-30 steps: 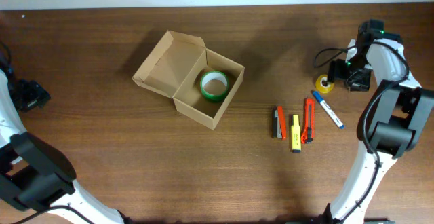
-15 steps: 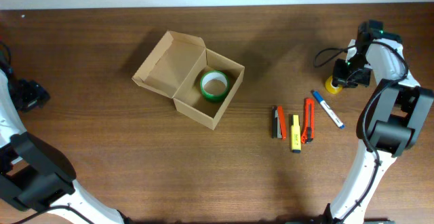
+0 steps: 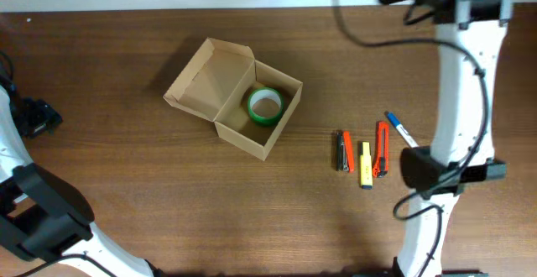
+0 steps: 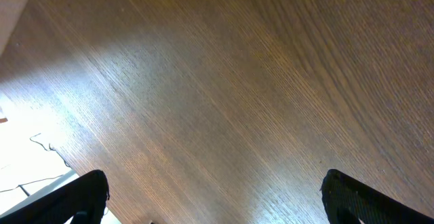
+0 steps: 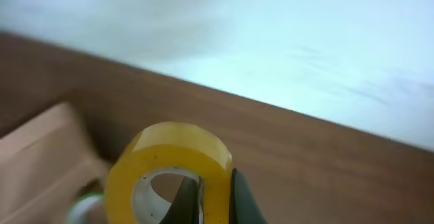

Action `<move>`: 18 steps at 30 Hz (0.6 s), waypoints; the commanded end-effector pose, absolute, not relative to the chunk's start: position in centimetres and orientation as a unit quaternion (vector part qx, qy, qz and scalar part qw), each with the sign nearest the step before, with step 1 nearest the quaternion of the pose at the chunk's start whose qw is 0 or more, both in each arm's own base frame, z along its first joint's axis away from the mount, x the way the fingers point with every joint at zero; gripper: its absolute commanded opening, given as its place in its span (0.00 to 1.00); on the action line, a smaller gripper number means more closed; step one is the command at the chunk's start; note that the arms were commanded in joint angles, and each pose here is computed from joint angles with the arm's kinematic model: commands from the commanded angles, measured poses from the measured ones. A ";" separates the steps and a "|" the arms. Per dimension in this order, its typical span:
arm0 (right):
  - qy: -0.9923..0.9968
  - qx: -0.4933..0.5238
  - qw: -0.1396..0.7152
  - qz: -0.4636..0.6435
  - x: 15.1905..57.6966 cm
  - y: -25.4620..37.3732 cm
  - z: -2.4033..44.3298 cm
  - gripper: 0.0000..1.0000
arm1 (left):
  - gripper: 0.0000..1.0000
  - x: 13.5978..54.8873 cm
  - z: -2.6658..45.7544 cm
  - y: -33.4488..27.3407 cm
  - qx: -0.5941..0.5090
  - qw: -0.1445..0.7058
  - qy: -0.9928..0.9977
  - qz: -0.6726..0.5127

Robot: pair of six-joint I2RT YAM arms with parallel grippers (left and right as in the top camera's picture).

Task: Pack container
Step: 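Lower the yellow tape roll into the box onto the green tape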

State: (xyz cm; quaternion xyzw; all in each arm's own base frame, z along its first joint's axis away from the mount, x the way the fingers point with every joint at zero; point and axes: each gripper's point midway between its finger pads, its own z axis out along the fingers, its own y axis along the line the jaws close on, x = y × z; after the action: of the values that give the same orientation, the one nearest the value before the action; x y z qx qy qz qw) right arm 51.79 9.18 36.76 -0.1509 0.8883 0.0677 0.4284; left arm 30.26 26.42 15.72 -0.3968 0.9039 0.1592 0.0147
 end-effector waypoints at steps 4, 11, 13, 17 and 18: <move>0.888 -0.303 0.325 0.120 47.5 21.2 30.5 0.03 | 1.00 30.0 16.5 26.4 -0.395 0.024 0.904 0.159; 0.905 -0.375 0.175 0.098 42.8 27.9 17.8 0.03 | 1.00 30.0 16.5 26.4 -0.395 0.024 0.904 0.159; 0.916 -0.361 0.158 0.078 42.9 27.3 15.5 0.04 | 1.00 30.0 16.5 26.4 -0.395 0.024 0.904 0.159; 0.923 -0.351 0.142 0.071 43.2 27.2 12.2 0.04 | 1.00 30.0 16.5 26.4 -0.395 0.024 0.904 0.159; 0.922 -0.351 0.145 0.072 43.6 27.4 11.7 0.04 | 1.00 30.0 16.5 26.4 -0.395 0.024 0.904 0.159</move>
State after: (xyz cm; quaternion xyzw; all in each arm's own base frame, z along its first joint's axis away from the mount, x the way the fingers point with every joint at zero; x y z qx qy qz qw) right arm 43.25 27.57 12.93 -0.3578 0.9180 0.0805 0.1510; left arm 30.28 26.43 15.72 -0.3968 0.9038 0.1593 0.0151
